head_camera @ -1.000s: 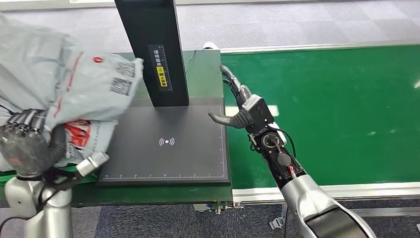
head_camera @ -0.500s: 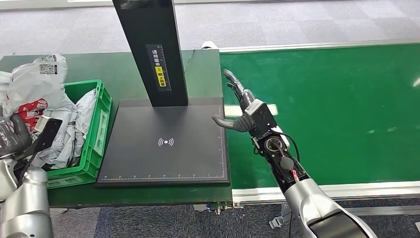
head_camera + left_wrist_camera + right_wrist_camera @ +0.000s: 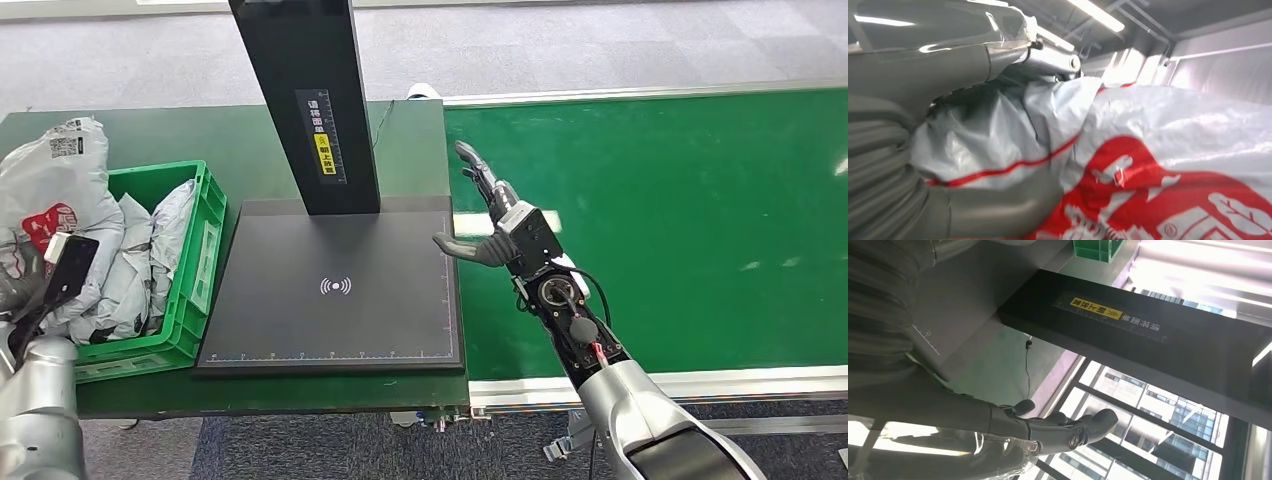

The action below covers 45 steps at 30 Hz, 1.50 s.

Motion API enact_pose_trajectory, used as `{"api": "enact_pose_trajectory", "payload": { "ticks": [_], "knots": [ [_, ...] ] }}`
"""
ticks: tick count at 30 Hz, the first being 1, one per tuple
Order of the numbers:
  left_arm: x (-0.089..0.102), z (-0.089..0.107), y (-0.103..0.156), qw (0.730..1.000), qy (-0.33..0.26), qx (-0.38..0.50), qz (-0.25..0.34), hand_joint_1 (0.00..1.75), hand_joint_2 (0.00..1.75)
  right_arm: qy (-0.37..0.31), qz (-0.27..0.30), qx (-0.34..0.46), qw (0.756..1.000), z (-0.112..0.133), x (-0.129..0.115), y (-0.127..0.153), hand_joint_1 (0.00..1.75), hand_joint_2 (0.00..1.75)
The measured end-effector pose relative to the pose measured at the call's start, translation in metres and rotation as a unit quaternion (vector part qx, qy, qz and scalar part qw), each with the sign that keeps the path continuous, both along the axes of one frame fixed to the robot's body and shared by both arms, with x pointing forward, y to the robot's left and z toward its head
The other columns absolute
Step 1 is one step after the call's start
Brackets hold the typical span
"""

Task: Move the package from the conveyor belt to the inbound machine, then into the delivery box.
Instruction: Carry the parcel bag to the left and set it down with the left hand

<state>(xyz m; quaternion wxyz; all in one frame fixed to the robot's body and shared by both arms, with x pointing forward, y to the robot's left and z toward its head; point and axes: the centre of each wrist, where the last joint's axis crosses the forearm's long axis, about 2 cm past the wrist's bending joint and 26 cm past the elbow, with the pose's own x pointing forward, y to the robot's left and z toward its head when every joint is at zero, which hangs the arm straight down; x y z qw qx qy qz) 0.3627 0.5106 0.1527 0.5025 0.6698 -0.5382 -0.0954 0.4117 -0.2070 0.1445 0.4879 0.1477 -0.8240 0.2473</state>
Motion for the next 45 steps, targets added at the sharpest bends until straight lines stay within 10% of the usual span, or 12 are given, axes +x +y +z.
{"api": "enact_pose_trajectory", "payload": {
  "ticks": [10, 12, 15, 19, 45],
  "knots": [
    [0.017, -0.014, -0.023, 0.984, -0.029, -0.067, -0.161, 1.58, 1.75, -0.001, 0.001, 0.008, 1.0, 0.005, 0.003, -0.002, 0.0, 1.75],
    [0.021, -0.015, -0.029, 0.975, -0.019, -0.102, -0.194, 1.61, 1.75, -0.002, 0.002, 0.01, 1.0, 0.006, 0.004, -0.002, 0.0, 1.75],
    [0.027, -0.014, -0.036, 0.964, -0.008, -0.133, -0.229, 1.28, 1.75, -0.004, 0.004, 0.01, 1.0, 0.009, 0.006, -0.002, 0.0, 1.75],
    [0.032, -0.014, -0.042, 0.955, 0.012, -0.159, -0.251, 0.03, 1.75, -0.006, 0.004, 0.01, 1.0, 0.011, 0.008, -0.002, 0.0, 1.75],
    [0.041, -0.009, -0.063, 0.978, 0.046, -0.1, -0.175, 0.0, 1.75, -0.003, 0.006, -0.005, 1.0, 0.009, 0.008, -0.004, 0.0, 1.75]
  ]
}}
